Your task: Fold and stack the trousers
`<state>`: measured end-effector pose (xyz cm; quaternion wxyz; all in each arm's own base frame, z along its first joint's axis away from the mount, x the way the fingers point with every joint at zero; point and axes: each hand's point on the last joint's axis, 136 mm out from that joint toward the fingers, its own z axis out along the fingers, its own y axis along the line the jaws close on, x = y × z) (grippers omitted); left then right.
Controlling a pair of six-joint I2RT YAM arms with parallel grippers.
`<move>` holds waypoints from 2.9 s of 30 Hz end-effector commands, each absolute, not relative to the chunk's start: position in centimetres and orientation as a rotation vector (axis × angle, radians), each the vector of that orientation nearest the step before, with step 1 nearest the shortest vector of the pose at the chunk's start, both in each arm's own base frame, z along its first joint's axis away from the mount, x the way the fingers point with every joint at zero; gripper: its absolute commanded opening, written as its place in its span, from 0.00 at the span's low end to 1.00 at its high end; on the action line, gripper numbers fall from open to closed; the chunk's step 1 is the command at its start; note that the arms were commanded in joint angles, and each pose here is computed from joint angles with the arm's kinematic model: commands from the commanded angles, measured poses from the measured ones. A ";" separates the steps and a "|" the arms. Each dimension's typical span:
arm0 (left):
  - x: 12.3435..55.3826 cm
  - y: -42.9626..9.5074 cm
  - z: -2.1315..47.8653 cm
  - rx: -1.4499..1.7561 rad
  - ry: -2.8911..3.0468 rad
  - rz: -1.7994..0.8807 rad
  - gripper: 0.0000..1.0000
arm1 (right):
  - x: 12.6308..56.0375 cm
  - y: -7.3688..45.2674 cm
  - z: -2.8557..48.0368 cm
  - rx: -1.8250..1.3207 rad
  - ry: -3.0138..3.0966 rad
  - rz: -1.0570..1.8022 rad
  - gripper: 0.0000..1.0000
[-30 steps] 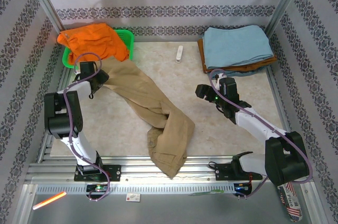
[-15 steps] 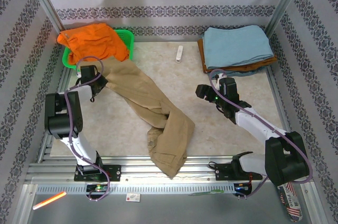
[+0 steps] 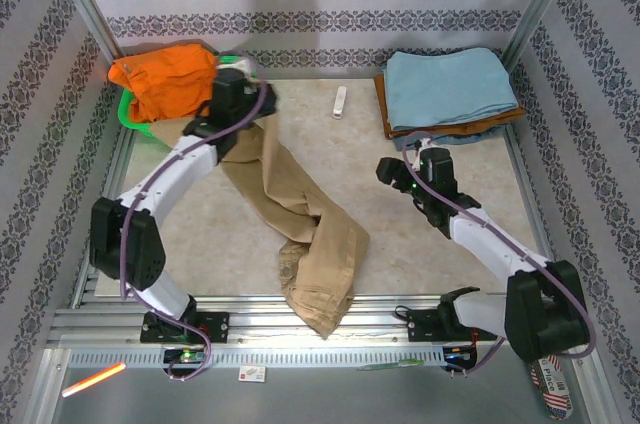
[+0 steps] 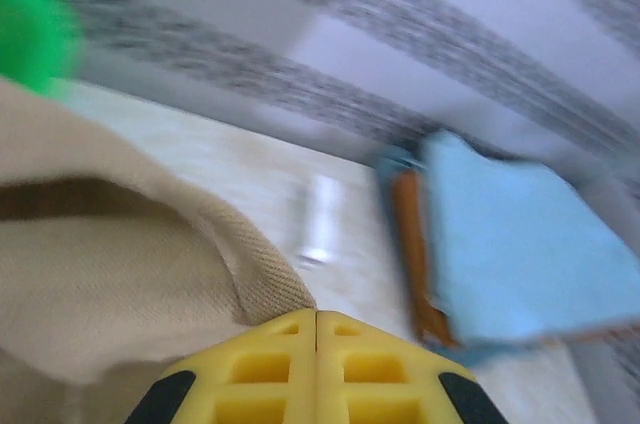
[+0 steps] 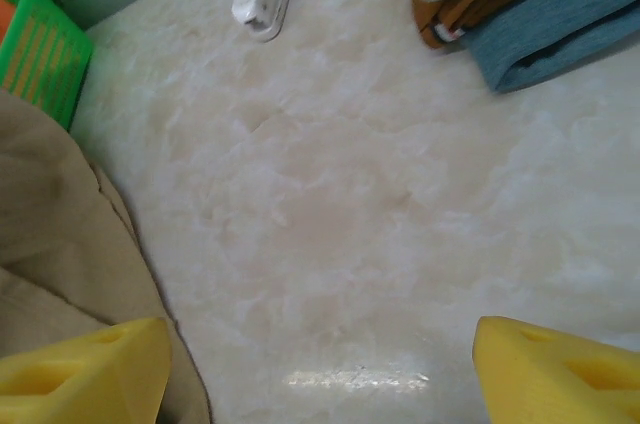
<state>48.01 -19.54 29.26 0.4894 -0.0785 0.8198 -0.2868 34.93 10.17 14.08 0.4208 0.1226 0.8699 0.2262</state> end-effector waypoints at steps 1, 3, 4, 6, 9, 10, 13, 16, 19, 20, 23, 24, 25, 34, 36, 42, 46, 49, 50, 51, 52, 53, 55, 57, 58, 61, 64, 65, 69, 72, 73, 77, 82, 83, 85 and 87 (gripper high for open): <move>44.5 -29.6 29.5 0.092 2.064 -0.810 0.00 | 34.4 5.8 14.4 0.511 2.121 0.468 0.79; 42.2 -36.3 30.1 0.247 2.061 -0.928 0.00 | 33.7 3.0 15.3 0.618 2.063 0.431 0.79; 41.2 -38.9 30.1 0.300 2.060 -0.969 0.00 | 33.4 1.8 15.8 0.660 2.034 0.419 0.79; 38.5 -44.7 30.2 0.433 2.045 -1.050 0.00 | 32.2 -0.9 17.0 0.750 1.989 0.369 0.80; 35.2 -51.2 29.6 0.554 2.034 -1.191 0.00 | 30.5 -4.3 19.2 0.854 1.912 0.319 0.83; 34.2 -53.0 29.5 0.569 2.023 -1.257 0.00 | 30.0 -5.0 19.7 0.874 1.893 0.309 0.84; 31.3 -57.4 27.8 0.686 2.059 -1.356 0.45 | 29.3 -6.7 20.7 0.917 1.866 0.305 0.86; 31.0 -57.0 26.4 0.722 2.103 -1.304 0.96 | 29.2 -6.8 20.9 0.912 1.885 0.322 0.86; 32.7 -52.5 27.2 0.677 2.101 -1.174 1.00 | 29.4 -5.9 21.3 0.868 1.889 0.372 0.85; 34.0 -49.9 27.5 0.617 2.110 -1.123 1.00 | 29.5 -5.5 21.4 0.849 1.894 0.396 0.85; 39.2 -38.7 27.6 0.281 2.164 -0.921 1.00 | 30.0 -3.9 21.1 0.790 1.917 0.459 0.84; 41.0 -33.5 27.2 0.124 2.186 -0.822 1.00 | 30.2 -3.2 20.8 0.759 1.937 0.470 0.84; 42.2 -28.0 26.2 -0.041 2.212 -0.693 1.00 | 30.4 -2.2 20.4 0.723 1.956 0.481 0.84; 40.0 2.0 17.2 -0.888 2.146 -0.227 1.00 | 32.5 5.2 15.6 0.459 2.113 0.474 0.85; 39.9 4.9 15.8 -0.930 2.135 -0.144 1.00 | 32.8 5.8 15.0 0.447 2.130 0.499 0.85; 42.8 8.1 11.3 -0.878 2.138 -0.159 0.97 | 33.0 6.3 14.3 0.442 2.142 0.515 0.87; 45.1 6.3 8.0 -0.784 2.263 -0.253 0.90 | 33.1 6.3 14.2 0.445 2.143 0.516 0.87; 45.3 6.4 6.4 -0.810 2.301 -0.216 0.90 | 33.1 6.3 14.2 0.443 2.142 0.514 0.87; 45.4 6.7 6.0 -0.824 2.306 -0.192 0.90 | 33.1 6.3 14.2 0.443 2.143 0.517 0.87; 45.6 6.9 5.8 -0.828 2.310 -0.180 0.89 | 33.1 6.4 14.2 0.442 2.142 0.521 0.87; 45.8 7.1 5.7 -0.834 2.315 -0.165 0.87 | 33.1 6.4 14.2 0.443 2.141 0.524 0.87; 46.2 7.2 5.7 -0.831 2.312 -0.153 0.86 | 33.1 6.5 14.1 0.442 2.142 0.525 0.87; 47.4 7.2 6.1 -0.803 2.286 -0.149 0.84 | 33.2 6.5 14.0 0.441 2.146 0.530 0.87; 48.6 6.8 5.7 -0.771 2.305 -0.167 0.82 | 33.2 6.6 14.0 0.439 2.149 0.534 0.86; 49.2 6.6 5.4 -0.766 2.319 -0.181 0.78 | 33.2 6.7 13.9 0.437 2.150 0.535 0.86; 50.6 6.0 4.6 -0.750 2.368 -0.215 0.69 | 33.2 6.6 14.0 0.439 2.150 0.527 0.86; 51.0 6.1 4.3 -0.768 2.394 -0.211 0.58 | 33.1 6.4 14.0 0.442 2.147 0.515 0.86; 51.0 6.1 4.2 -0.767 2.398 -0.205 0.50 | 33.1 6.3 14.0 0.444 2.144 0.513 0.86; 50.8 6.1 3.8 -0.773 2.426 -0.195 0.08 | 33.2 6.3 14.1 0.443 2.146 0.516 0.86; 50.3 6.0 3.7 -0.769 2.436 -0.197 0.00 | 33.1 6.4 14.1 0.441 2.148 0.517 0.86; 50.0 5.8 3.8 -0.768 2.433 -0.203 0.00 | 33.1 6.3 14.1 0.443 2.146 0.516 0.86; 48.3 5.3 4.9 -0.782 2.378 -0.196 0.00 | 33.0 6.3 14.5 0.441 2.135 0.519 0.86; 46.5 1.7 6.2 -0.777 2.363 -0.256 0.00 | 33.0 6.2 14.6 0.446 2.128 0.523 0.86; 46.2 1.1 6.3 -0.772 2.358 -0.242 0.00 | 32.9 6.2 14.7 0.445 2.126 0.525 0.86; 45.7 -0.2 6.7 -0.766 2.360 -0.231 0.00 | 32.9 6.3 14.7 0.444 2.125 0.529 0.86; 45.4 -1.0 5.8 -0.809 2.400 -0.245 0.27 | 32.9 6.3 14.8 0.447 2.123 0.531 0.86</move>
